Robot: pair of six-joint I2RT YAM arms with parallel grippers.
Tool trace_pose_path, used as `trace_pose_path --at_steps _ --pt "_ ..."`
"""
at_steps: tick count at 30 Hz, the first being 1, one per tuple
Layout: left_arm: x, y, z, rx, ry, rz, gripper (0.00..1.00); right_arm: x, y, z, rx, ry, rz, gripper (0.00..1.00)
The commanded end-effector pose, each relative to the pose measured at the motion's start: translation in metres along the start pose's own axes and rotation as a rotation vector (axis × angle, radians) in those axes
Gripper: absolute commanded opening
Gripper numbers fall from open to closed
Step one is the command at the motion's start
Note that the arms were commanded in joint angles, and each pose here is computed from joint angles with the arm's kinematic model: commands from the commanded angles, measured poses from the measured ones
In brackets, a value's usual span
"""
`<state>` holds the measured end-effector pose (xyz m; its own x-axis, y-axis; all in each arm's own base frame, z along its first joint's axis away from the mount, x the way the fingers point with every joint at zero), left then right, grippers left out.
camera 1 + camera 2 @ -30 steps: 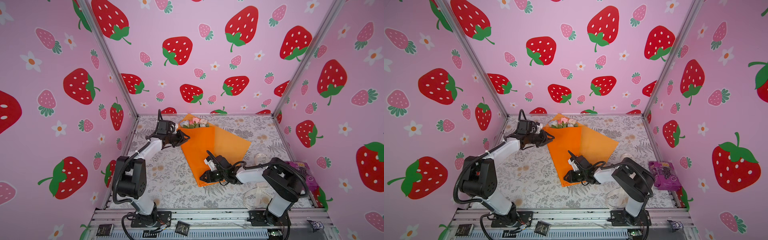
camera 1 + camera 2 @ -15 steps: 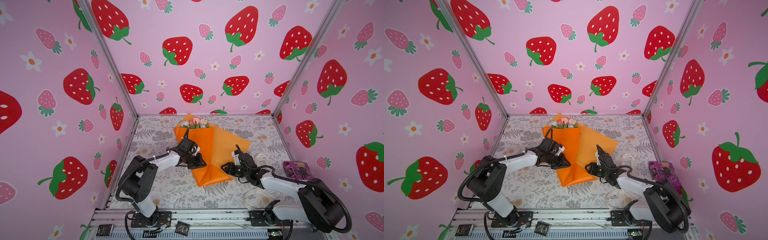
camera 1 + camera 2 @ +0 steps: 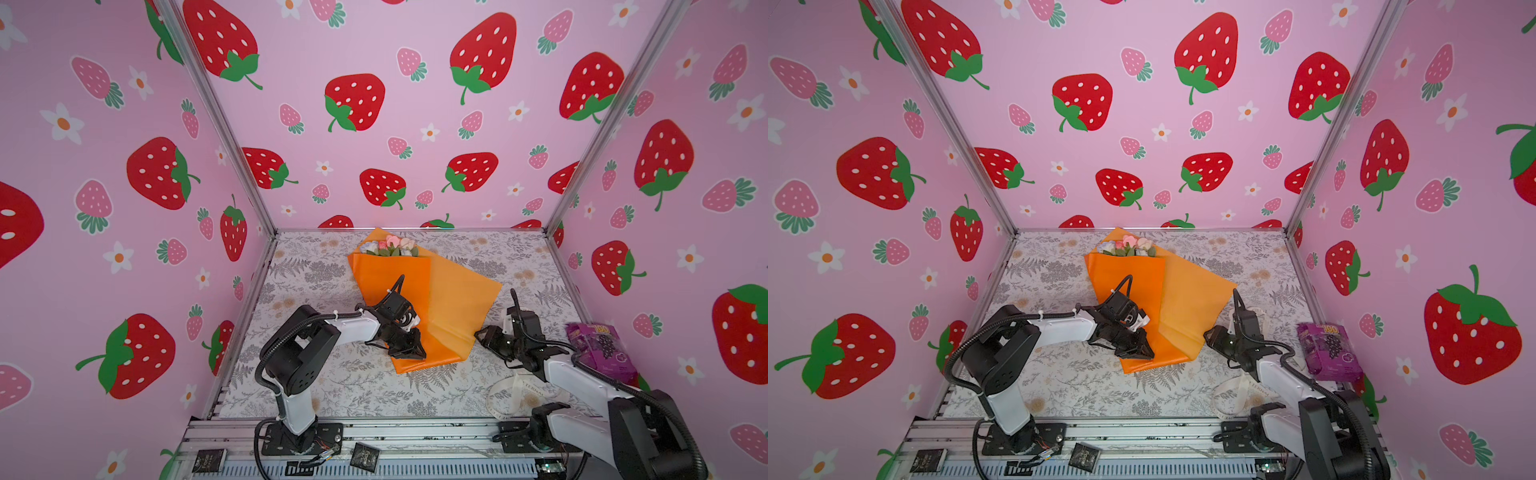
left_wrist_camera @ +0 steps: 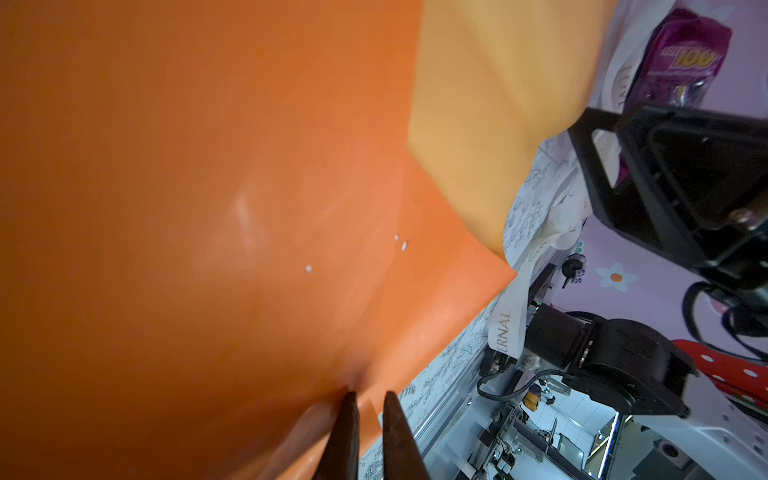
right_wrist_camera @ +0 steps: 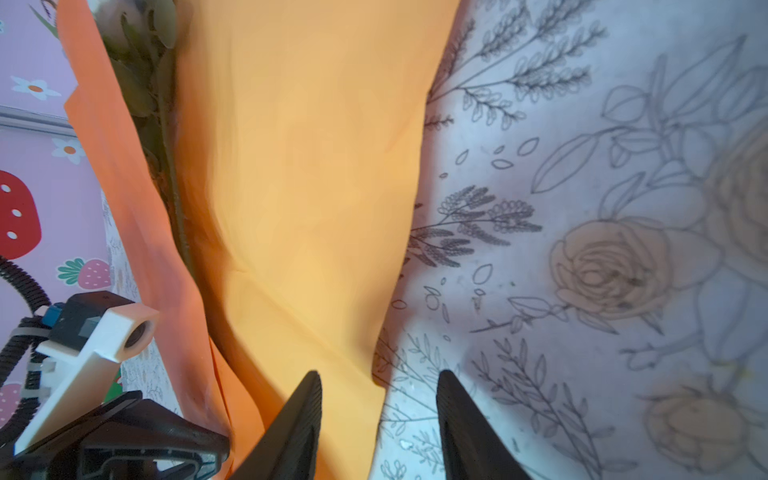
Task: Tie the bouquet of fake flowers
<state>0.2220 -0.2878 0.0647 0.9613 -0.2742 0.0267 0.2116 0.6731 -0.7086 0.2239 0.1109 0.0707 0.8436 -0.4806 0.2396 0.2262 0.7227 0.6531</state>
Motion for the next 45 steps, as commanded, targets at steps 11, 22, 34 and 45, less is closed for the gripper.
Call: trace_pose_path --at_steps 11,22,34,45 --pt "-0.004 0.011 -0.018 0.043 0.037 0.002 0.13 0.022 0.01 -0.018 0.076 0.036 0.093 0.51" --pt "-0.003 0.011 -0.017 0.047 0.036 -0.017 0.12 0.042 0.016 -0.032 0.23 -0.014 0.081 0.48" --pt "-0.001 0.013 -0.022 0.03 0.034 -0.002 0.12 0.053 0.041 -0.019 0.378 -0.101 0.138 0.22" --pt "-0.001 0.013 -0.022 0.028 0.028 -0.001 0.12 0.053 0.052 -0.026 0.418 -0.091 0.124 0.0"
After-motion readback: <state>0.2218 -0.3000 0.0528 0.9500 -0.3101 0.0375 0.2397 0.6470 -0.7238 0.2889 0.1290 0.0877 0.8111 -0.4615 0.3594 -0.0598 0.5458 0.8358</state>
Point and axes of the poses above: each gripper's point midway between its finger pads, its own z axis back along the fingers, its own y axis along the line the jaws close on, x = y × z, the point moved 5 cm from there along z, back along the fingers, and after that the axes turned 7 degrees about -z, right-handed, at the moved point
